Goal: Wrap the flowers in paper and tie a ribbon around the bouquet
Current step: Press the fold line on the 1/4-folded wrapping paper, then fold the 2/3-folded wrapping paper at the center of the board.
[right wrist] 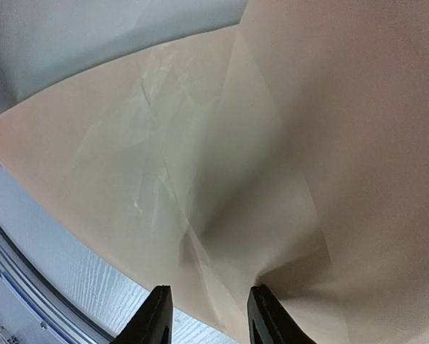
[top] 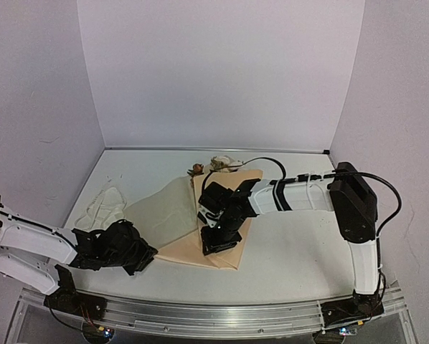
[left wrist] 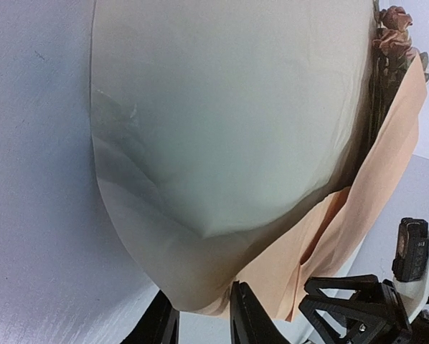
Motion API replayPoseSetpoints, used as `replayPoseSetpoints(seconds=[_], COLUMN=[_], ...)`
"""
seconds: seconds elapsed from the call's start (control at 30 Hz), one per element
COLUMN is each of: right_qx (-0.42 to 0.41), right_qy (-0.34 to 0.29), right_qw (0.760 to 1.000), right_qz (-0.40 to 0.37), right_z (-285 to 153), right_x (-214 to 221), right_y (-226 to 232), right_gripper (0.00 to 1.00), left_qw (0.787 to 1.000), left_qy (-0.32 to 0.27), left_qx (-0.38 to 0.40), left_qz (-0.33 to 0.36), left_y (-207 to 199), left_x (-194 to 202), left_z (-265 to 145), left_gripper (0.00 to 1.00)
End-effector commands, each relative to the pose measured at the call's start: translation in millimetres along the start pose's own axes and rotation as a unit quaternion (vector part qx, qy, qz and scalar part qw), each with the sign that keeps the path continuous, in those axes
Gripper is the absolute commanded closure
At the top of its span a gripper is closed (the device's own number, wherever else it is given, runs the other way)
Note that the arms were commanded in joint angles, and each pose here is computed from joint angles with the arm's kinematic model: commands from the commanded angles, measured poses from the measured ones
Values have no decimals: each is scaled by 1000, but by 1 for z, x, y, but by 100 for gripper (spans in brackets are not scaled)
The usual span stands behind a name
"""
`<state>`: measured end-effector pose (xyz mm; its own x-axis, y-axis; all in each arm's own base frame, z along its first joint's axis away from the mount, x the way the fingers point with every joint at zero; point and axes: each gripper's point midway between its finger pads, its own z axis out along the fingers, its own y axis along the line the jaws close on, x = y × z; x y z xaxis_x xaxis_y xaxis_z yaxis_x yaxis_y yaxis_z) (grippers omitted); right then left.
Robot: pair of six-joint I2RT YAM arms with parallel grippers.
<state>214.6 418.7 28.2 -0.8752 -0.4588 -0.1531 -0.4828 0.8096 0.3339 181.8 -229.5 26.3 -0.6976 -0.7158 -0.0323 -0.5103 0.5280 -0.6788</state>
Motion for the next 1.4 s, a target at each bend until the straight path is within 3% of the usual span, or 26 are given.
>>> replayPoseSetpoints(seconds=[0.0,0.3,0.8,1.13,1.37], right_qx=[9,16,98,134,102], right_qy=[-21,-8,4,-3,-8], right_qw=[1000,1000,994,990,994], right_qz=[-3,9,-42,-33,-31], right_z=[5,16,32,45,28], right_x=[-12,-7,8,6,3], right_y=[8,6,-5,-15,-2], right_gripper=[61,66,66,59,55], left_qw=[1000,997,963,912,886], left_qy=[-18,-20,-35,-7,26], left_qx=[7,27,117,201,213], left_qz=[13,74,241,356,412], left_y=[0,-21,-108,-156,-158], left_x=[-5,-4,6,36,57], left_z=[2,1,-27,-43,-36], left_gripper=[80,100,100,100,100])
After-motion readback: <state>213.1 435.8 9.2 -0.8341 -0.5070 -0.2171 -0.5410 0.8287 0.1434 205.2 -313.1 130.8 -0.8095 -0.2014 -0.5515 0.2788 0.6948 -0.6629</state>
